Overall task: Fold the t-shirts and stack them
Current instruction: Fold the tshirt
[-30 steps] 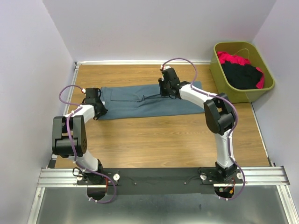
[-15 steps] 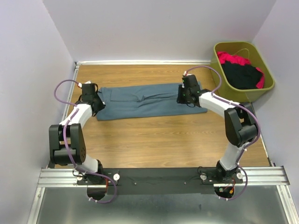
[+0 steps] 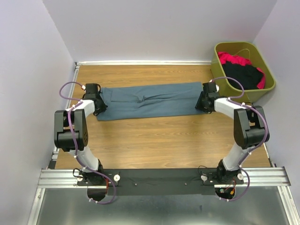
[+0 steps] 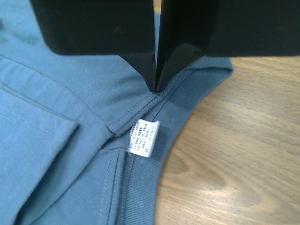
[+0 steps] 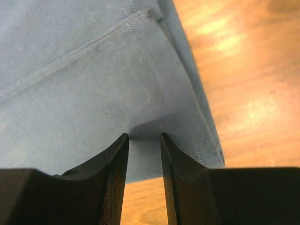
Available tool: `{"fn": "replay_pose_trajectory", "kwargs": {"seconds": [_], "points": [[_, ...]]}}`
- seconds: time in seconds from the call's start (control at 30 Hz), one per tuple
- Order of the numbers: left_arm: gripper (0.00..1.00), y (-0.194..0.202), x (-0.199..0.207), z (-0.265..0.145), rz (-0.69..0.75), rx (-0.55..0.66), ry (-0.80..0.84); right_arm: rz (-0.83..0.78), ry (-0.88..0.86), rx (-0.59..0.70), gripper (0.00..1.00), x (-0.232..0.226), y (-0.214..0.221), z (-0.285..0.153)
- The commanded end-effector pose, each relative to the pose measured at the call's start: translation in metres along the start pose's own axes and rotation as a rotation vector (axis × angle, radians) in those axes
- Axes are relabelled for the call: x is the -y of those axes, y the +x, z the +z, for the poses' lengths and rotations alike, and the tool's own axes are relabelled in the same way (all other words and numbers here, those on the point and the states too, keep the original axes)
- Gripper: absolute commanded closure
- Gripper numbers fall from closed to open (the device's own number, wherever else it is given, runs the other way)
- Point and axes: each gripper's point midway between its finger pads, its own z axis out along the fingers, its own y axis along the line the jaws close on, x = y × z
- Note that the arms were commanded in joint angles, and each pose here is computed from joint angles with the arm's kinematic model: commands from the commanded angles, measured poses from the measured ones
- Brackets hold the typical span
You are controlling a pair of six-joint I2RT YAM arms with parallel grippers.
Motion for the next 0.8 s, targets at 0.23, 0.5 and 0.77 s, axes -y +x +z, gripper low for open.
{"fn": "replay_pose_trajectory", "kwargs": {"seconds": [0.23,0.5,0.77], "points": [[0.89,0.008,-0.048,0.003,-0.066,-0.028,-0.101,0.109,0.050,-0.277,0.59,0.040,0.097,-0.043],[0.85,-0.038,-0.005,0.004,-0.034,0.019,0.057,-0.047,-0.198,-0.331,0.54,-0.002,0.114,-0.087],[0.82,-0.082,0.059,-0.058,0.048,0.197,0.128,-0.265,-0.360,-0.166,0.54,-0.068,0.064,-0.122]]}}
